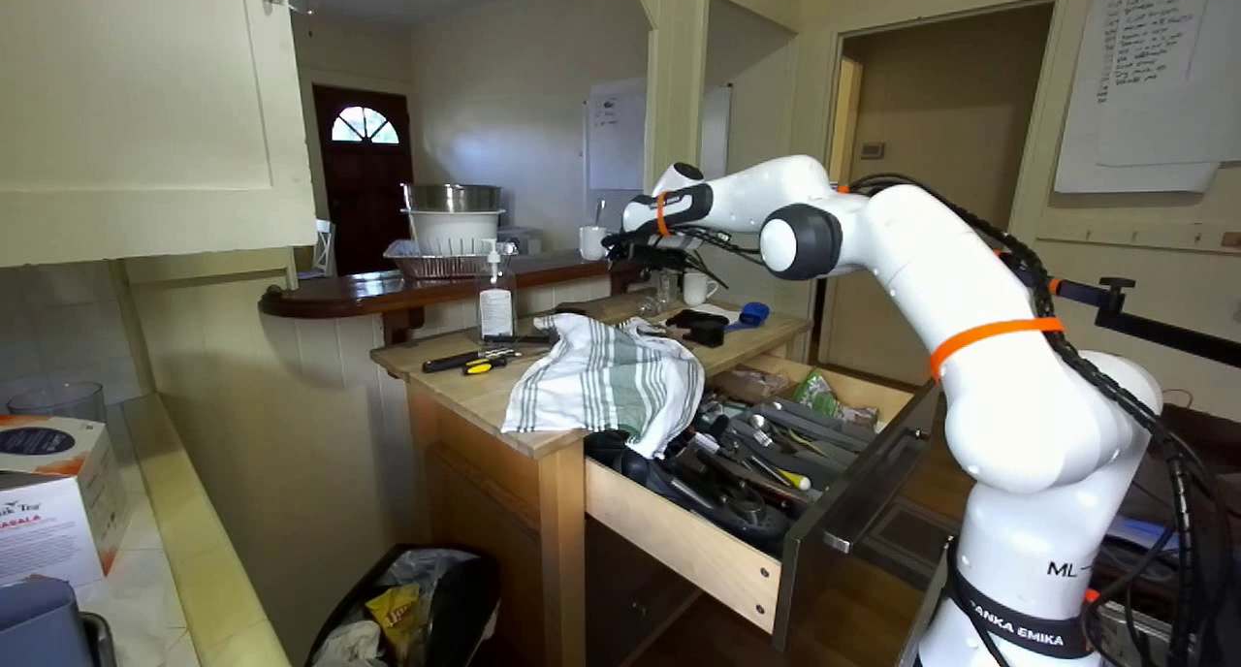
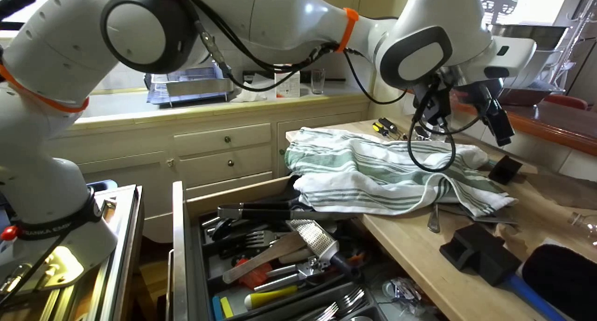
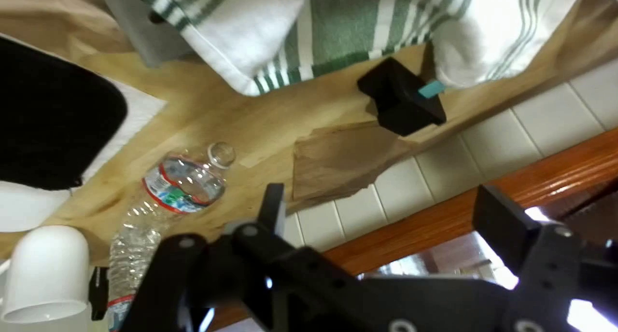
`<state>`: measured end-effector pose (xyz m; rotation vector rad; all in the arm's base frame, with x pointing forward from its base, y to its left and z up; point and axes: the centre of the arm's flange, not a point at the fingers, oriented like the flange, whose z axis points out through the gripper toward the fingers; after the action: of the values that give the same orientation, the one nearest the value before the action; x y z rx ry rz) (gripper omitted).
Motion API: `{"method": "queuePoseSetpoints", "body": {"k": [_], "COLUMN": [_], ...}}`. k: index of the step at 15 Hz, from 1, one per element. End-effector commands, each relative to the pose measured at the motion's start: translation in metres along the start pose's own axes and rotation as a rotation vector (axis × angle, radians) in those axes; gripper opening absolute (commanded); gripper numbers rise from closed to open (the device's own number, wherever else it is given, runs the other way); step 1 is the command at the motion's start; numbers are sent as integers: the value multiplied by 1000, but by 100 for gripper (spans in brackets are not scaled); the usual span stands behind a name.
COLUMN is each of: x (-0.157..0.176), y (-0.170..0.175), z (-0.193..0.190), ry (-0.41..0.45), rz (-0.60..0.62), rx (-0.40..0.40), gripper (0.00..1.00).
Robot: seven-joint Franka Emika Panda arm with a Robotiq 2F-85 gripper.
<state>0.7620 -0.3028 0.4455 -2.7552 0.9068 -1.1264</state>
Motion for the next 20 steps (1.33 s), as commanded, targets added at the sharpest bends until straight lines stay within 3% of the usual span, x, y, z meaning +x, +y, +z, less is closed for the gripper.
{"method": "queuePoseSetpoints", "body": {"k": [1,5,10,14,20], "x": [-39,-68,-100,-104,-98], "y": [24,47,87,101,97], "z": [-29,-12,18,26,30], "ry": [-191,-346,-465,-420,-379], "rz": [20,154,370,504,583], "rx": [4,70,111,175,243], "gripper": [100,100,100,100,100]}}
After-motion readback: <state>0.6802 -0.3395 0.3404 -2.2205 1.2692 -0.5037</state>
